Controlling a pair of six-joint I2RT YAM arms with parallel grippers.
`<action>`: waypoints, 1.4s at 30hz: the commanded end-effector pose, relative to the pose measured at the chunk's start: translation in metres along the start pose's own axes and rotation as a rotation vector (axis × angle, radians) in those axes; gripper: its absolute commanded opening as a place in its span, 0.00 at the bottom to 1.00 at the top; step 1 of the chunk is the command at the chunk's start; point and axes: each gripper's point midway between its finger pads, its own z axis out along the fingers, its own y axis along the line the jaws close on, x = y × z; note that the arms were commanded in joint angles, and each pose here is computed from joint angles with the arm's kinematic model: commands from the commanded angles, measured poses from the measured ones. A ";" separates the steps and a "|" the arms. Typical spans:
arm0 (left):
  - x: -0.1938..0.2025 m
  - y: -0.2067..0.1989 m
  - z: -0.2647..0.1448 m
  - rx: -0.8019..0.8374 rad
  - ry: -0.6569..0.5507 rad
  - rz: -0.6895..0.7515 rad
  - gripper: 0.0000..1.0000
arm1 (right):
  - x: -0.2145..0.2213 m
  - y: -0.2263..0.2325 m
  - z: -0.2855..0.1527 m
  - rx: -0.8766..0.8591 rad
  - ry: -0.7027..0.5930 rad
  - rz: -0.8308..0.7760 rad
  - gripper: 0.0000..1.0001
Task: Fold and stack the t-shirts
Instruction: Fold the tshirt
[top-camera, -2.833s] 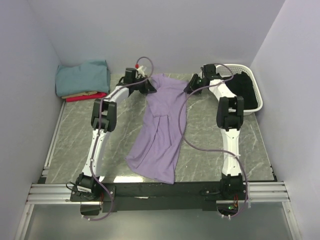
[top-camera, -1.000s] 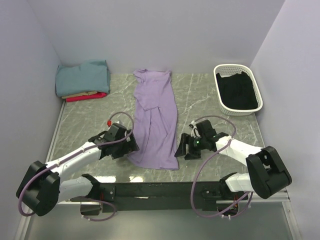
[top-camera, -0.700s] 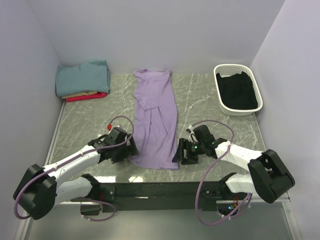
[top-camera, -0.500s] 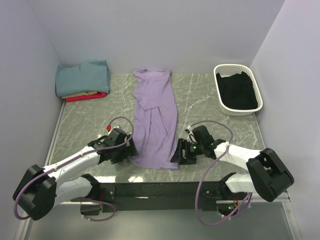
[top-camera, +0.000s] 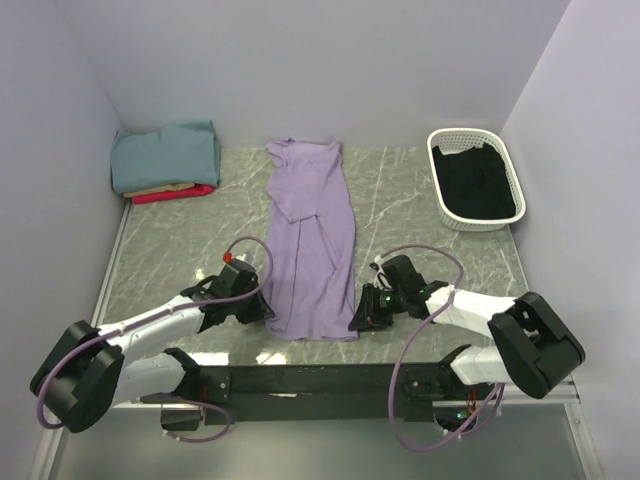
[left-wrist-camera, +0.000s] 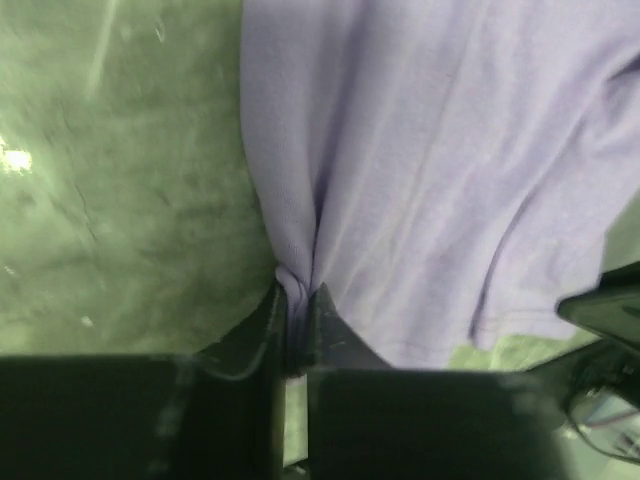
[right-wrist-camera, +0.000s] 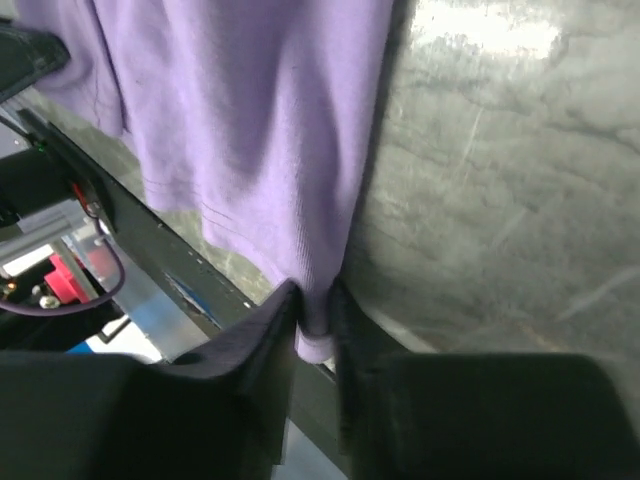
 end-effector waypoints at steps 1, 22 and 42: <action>0.020 0.003 -0.015 0.004 0.074 0.005 0.01 | -0.002 0.002 -0.009 0.013 -0.044 -0.032 0.22; 0.058 -0.004 -0.056 -0.082 0.158 -0.028 0.82 | 0.018 -0.040 -0.070 0.301 -0.204 0.072 0.64; -0.035 -0.167 0.046 0.231 -0.038 0.265 0.41 | -0.067 0.023 -0.077 0.220 -0.385 -0.110 0.67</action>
